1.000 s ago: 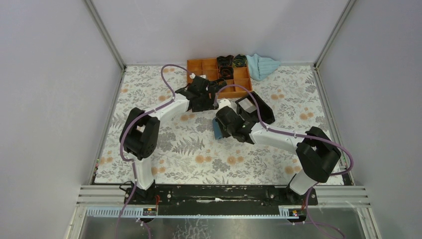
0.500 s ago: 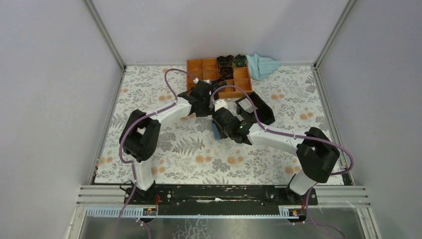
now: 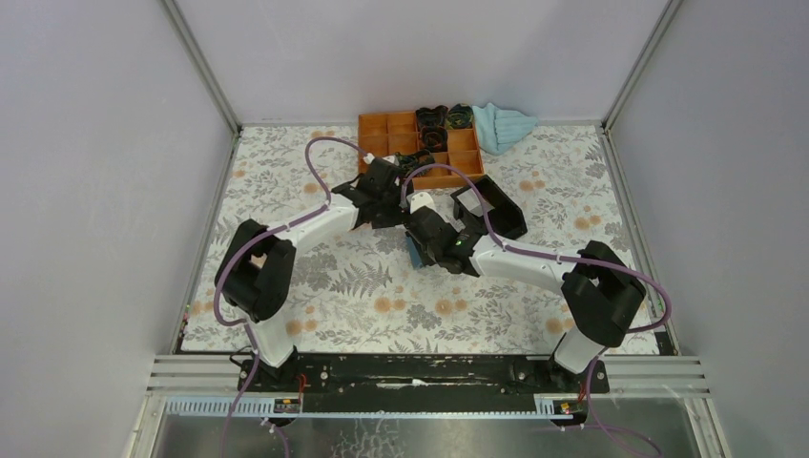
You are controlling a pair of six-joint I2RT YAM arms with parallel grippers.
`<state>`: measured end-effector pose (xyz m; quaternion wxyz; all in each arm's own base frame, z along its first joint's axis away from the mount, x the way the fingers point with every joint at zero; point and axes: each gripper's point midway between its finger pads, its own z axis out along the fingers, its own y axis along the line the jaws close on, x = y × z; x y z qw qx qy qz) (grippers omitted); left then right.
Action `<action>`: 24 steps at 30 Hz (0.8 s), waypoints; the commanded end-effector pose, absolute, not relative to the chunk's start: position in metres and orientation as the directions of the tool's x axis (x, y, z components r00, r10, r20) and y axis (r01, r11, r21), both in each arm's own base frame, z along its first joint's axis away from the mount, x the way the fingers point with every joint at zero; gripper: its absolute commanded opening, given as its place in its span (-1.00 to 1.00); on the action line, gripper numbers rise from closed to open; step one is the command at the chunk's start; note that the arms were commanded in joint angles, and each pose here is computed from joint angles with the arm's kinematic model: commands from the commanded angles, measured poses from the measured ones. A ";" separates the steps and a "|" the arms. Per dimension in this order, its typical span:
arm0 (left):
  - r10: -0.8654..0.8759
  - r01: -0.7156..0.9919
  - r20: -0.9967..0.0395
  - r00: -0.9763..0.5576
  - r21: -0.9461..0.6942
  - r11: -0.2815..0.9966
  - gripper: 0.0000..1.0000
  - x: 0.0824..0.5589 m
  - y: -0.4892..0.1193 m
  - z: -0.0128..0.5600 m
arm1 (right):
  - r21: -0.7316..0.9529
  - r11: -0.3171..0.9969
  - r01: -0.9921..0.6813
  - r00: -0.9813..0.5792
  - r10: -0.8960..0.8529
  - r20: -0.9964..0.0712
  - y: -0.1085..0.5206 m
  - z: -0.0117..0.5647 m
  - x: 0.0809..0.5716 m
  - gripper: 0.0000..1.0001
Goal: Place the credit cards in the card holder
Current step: Open the card holder at the center of the board.
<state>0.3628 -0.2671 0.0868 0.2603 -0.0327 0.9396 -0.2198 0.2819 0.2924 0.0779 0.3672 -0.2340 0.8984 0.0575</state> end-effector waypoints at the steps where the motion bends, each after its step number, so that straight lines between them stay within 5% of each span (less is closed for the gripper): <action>1: -0.200 0.073 -0.506 -0.839 -0.468 0.881 0.49 0.367 -0.274 0.097 | -0.056 0.894 -0.444 -0.589 -0.339 -0.733 0.303 0.099 0.291 -1.00; 24: -0.175 0.081 -0.481 -0.859 -0.466 0.881 0.41 0.368 -0.286 0.079 | -0.046 0.886 -0.462 -0.591 -0.346 -0.729 0.309 0.098 0.286 -1.00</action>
